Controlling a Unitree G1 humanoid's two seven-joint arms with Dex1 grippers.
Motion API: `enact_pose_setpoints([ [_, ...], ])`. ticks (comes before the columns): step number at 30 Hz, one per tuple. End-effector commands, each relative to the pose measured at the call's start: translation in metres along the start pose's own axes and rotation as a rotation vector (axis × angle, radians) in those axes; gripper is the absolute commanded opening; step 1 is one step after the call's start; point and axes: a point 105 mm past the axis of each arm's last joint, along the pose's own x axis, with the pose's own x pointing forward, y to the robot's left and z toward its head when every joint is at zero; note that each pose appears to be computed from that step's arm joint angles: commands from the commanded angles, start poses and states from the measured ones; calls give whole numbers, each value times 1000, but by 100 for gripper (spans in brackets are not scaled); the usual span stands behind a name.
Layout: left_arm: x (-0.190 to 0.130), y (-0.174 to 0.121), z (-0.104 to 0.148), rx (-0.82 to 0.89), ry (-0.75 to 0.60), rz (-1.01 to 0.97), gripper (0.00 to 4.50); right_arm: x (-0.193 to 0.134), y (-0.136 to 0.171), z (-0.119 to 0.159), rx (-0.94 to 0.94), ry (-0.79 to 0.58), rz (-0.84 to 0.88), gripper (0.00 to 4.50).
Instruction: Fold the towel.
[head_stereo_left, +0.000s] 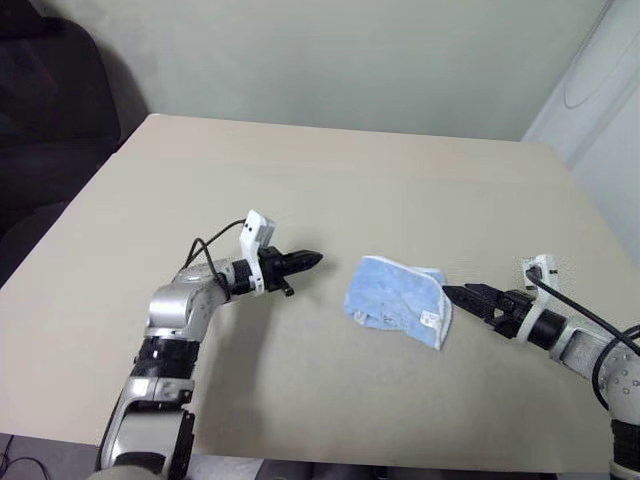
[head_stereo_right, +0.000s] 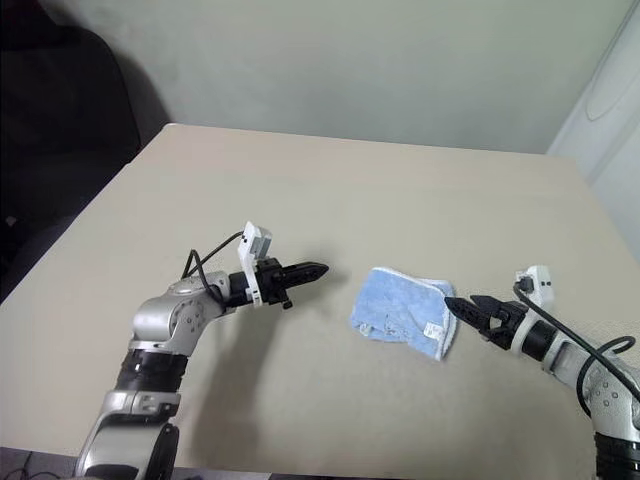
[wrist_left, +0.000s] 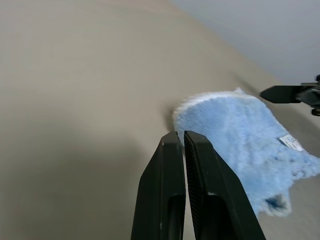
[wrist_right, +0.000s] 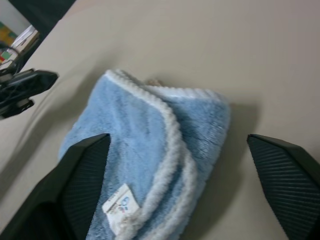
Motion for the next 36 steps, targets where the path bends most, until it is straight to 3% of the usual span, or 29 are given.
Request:
enact_pose_setpoints([
  [1,-5,-9,12,9,-63,3,25,6,-2,-4,-15,40,-9,447],
  [16,-7,-14,9,-20,-63,21,25,50,40,-26,-58,128,167,447],
  [24,-5,-14,10,-17,-61,17,25,56,30,-38,-44,134,114,447],
  [27,-5,-15,8,-18,-60,16,25,54,27,-37,-38,121,100,387],
  [36,-5,-16,5,-24,-62,14,25,44,28,-29,-49,86,90,67],
])
